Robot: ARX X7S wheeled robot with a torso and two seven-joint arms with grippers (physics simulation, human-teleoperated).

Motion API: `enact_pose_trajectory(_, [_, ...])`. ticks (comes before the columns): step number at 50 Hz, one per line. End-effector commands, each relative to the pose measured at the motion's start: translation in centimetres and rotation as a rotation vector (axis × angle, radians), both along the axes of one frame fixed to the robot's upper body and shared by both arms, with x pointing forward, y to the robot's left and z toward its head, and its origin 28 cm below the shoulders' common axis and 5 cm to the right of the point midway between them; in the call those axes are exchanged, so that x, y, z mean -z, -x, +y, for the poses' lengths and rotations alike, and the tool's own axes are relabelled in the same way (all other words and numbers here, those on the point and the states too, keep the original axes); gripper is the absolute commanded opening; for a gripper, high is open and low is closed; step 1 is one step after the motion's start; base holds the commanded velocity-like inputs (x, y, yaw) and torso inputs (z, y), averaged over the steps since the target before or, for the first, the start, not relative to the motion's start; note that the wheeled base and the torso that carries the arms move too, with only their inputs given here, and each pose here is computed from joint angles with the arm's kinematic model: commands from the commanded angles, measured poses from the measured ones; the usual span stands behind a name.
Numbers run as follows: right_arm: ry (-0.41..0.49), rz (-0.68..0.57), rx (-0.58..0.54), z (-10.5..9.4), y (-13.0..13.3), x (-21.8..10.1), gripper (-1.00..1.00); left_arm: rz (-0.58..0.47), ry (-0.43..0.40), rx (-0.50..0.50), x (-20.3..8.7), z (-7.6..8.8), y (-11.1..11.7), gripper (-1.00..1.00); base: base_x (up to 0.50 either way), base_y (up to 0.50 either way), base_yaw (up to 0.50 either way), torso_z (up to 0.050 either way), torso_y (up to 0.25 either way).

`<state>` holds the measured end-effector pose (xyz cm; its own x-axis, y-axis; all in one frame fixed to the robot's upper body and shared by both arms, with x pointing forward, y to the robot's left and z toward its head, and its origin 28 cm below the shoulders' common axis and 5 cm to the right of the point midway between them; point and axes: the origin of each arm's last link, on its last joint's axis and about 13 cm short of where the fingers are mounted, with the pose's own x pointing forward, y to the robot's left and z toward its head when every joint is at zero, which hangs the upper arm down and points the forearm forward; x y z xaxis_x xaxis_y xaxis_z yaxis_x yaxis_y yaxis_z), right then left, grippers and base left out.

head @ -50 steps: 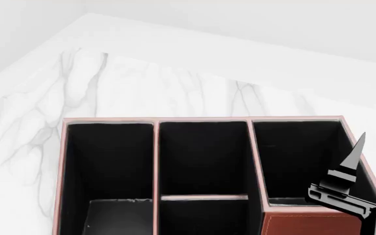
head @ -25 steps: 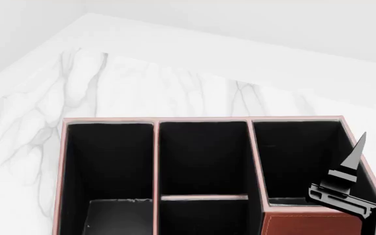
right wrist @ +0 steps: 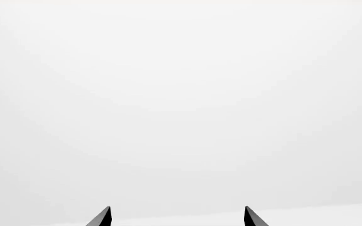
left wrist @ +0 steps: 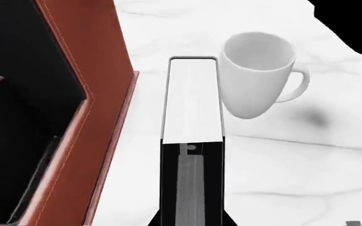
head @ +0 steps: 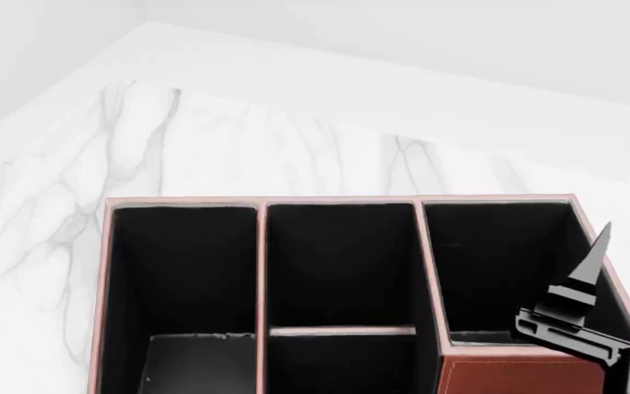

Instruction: Pick up the book and place it in the front compartment of the caddy.

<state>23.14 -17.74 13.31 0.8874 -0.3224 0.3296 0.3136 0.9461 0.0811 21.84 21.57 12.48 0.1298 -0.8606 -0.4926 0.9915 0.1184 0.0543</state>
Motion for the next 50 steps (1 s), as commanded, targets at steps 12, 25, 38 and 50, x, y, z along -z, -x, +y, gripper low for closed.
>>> enact_pose_trajectory(12, [0.009, 0.014, -0.018, 0.3, -0.2, 0.4, 1.00, -0.221, 0.088, 0.044, -8.8, 0.6, -0.5, -1.00, 0.00, 0.00, 0.00, 0.000, 0.001])
enact_pose_trajectory(25, [0.004, 0.013, 0.003, 0.0, -0.3, 0.3, 1.00, -0.280, 0.103, 0.009, -12.7, 0.6, -2.0, -1.00, 0.00, 0.00, 0.00, 0.000, 0.001])
enact_pose_trajectory(38, [0.002, 0.013, 0.011, -0.2, -0.4, 0.3, 1.00, -0.367, 0.034, -0.002, -15.1, 0.1, -3.8, -1.00, 0.00, 0.00, 0.00, 0.000, 0.001])
enact_pose_trajectory(50, [-0.002, 0.018, 0.011, -0.3, -0.6, 0.4, 1.00, -0.480, 0.003, 0.009, -16.6, 0.0, -5.9, -1.00, 0.00, 0.00, 0.00, 0.000, 0.001])
